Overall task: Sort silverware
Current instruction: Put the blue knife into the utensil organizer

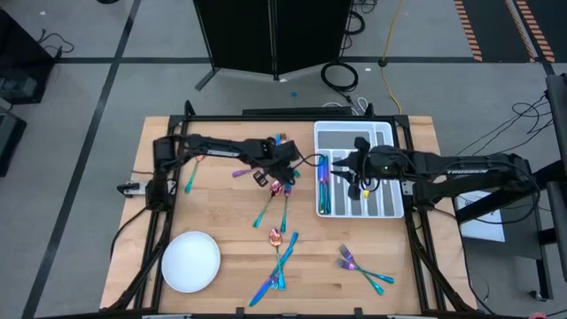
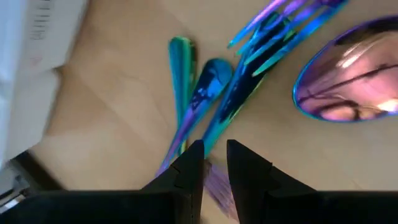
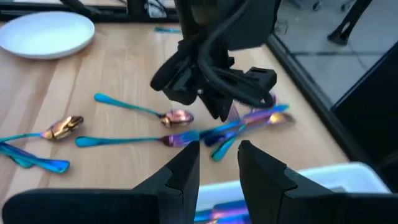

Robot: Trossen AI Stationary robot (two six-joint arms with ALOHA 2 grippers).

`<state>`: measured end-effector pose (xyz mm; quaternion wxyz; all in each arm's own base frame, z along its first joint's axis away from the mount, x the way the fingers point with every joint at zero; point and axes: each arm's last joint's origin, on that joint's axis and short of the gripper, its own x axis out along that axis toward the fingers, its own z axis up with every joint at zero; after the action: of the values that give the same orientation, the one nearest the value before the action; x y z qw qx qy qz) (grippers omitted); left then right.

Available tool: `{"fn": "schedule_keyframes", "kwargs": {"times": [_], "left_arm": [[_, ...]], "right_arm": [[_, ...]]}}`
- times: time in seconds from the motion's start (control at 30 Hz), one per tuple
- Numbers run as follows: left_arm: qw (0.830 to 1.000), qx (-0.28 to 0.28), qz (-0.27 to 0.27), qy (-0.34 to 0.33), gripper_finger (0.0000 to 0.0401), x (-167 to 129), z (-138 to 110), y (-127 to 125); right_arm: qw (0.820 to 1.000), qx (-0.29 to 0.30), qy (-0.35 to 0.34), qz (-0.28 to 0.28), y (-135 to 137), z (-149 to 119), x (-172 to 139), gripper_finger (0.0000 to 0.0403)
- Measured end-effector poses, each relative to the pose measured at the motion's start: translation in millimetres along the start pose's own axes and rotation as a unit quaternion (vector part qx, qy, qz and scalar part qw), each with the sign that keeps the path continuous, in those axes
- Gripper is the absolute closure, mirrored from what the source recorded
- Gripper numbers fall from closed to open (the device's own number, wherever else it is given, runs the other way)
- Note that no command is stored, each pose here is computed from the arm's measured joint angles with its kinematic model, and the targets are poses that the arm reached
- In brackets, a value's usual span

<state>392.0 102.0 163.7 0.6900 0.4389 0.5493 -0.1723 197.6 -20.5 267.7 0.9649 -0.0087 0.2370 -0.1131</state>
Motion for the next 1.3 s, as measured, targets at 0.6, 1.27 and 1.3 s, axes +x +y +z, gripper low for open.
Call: {"fn": "schedule_keyframes", "kwargs": {"times": [0.6, 1.27, 1.3], "left_arm": [[0.998, -0.033, -0.038, -0.04, 0.0329, 14, -16, 16], [0.995, -0.065, 0.048, 0.066, 0.0249, 8, 10, 14], [0.994, -0.07, 0.051, 0.068, 0.0248, 8, 9, 14]], "right_arm": [[0.998, 0.012, 0.064, -0.004, 3, -12, 23, 0.0307], [0.998, 0.0, 0.056, -0.003, 3, -11, 23, 0.0307], [0.998, 0.001, 0.056, -0.003, 3, -11, 23, 0.0307]]}}
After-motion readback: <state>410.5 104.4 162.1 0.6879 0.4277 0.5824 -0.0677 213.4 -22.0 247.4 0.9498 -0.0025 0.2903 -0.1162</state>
